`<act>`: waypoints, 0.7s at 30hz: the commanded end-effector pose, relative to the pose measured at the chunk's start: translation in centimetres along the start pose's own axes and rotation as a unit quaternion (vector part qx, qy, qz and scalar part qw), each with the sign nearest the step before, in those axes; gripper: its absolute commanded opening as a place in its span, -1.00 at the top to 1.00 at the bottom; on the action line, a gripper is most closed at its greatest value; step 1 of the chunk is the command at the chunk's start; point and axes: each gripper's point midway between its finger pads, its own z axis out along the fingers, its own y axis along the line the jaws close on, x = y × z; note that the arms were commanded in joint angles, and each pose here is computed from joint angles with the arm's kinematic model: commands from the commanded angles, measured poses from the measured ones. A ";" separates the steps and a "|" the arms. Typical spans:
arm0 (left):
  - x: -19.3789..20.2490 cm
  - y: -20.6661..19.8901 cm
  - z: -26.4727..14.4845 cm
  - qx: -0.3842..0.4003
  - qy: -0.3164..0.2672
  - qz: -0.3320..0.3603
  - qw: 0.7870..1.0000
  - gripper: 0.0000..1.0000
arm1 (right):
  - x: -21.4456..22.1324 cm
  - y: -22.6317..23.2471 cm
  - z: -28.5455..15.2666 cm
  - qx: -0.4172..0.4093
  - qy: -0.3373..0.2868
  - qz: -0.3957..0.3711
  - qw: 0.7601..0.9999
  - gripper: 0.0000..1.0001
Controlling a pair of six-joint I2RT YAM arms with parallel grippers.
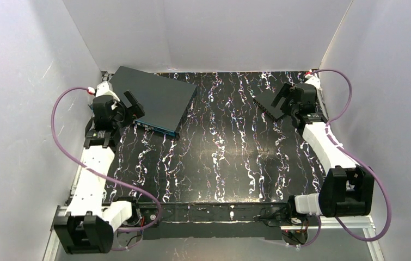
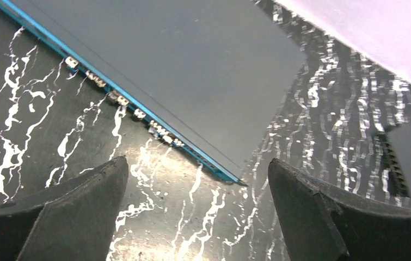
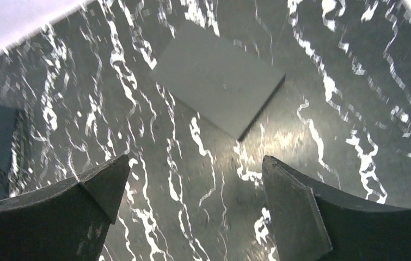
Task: Pull the plug from the switch port
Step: Move the switch port to the center of the board.
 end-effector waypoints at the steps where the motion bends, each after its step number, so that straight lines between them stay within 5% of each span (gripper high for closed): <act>1: 0.3 -2.3 -3.2 0.065 0.009 -0.028 0.997 -0.99 | 2.4 0.1 -0.1 0.000 0.063 0.021 0.998 -1.00; 14: 7.0 -2.6 -6.4 0.054 0.151 -0.157 0.974 -0.99 | 9.1 7.6 0.3 -0.177 0.178 -0.067 0.966 -1.00; 21: 9.4 -3.0 -6.9 0.066 0.184 -0.208 0.958 -0.99 | 15.7 15.1 -1.0 -0.282 0.230 -0.177 0.914 -1.00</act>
